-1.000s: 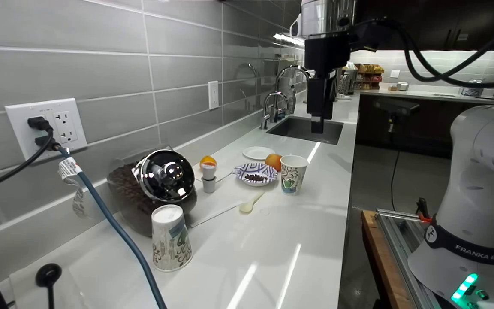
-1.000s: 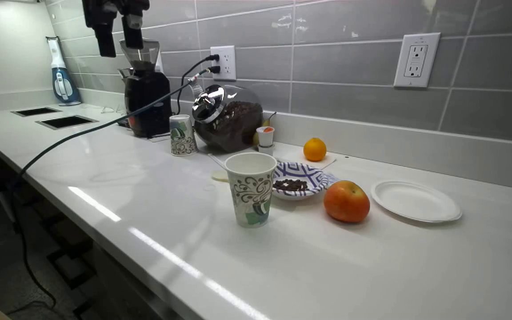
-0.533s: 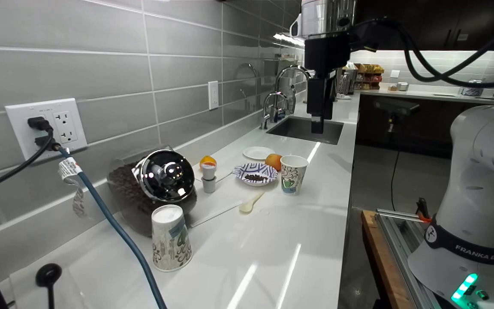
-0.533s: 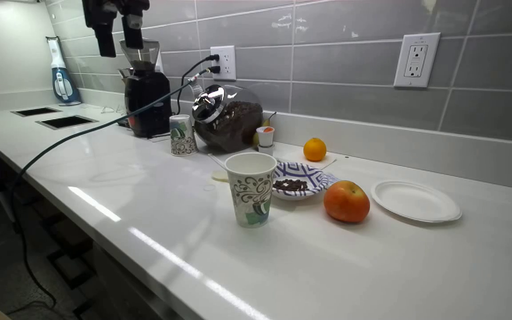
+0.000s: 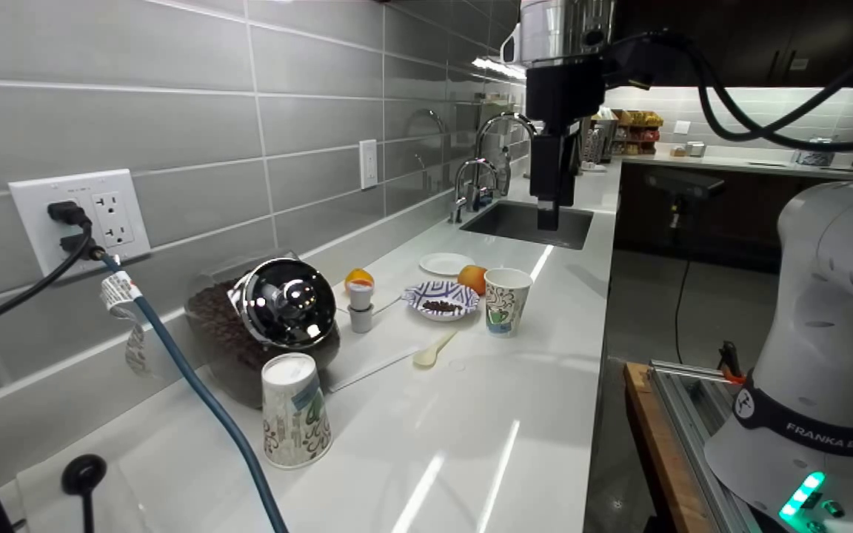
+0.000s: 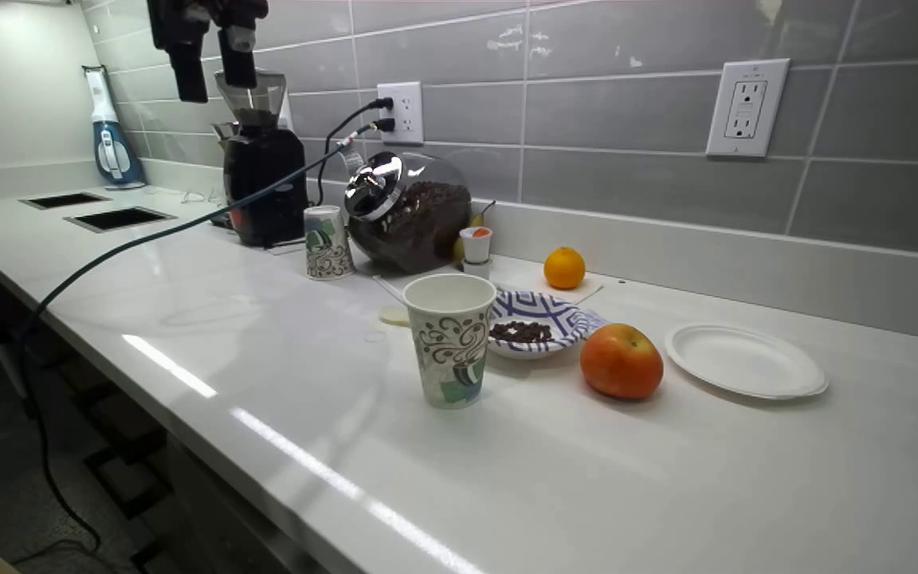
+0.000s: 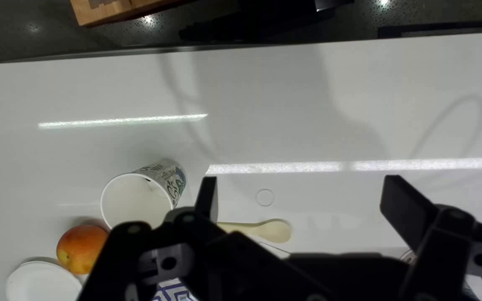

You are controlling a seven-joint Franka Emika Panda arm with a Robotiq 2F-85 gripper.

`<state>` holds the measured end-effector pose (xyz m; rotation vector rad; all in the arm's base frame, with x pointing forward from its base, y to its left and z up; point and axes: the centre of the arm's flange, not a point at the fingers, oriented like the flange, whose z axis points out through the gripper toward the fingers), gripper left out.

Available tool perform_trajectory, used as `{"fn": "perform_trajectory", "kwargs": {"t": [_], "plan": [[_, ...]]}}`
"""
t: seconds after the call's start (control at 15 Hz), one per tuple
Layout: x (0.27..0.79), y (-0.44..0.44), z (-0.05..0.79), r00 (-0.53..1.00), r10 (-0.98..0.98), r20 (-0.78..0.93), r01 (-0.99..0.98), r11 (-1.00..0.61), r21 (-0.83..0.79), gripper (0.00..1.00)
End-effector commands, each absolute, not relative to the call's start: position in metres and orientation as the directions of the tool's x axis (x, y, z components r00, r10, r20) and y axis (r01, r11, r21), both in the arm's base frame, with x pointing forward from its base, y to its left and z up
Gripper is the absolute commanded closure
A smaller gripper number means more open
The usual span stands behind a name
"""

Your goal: Remove the silver lid from the glass coffee jug

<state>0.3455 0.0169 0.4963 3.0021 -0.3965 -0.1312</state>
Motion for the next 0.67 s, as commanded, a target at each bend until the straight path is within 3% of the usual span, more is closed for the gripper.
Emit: {"fn": "perform_trajectory", "kwargs": {"t": [0.0,0.6], "plan": [[0.358,0.025,0.502,0.973,-0.230,-0.012,-0.227,-0.967,0.118,0.00],[0.409,0.067,0.505,0.969,-0.095,0.226,-0.117,-0.989,0.089,0.00]]}}
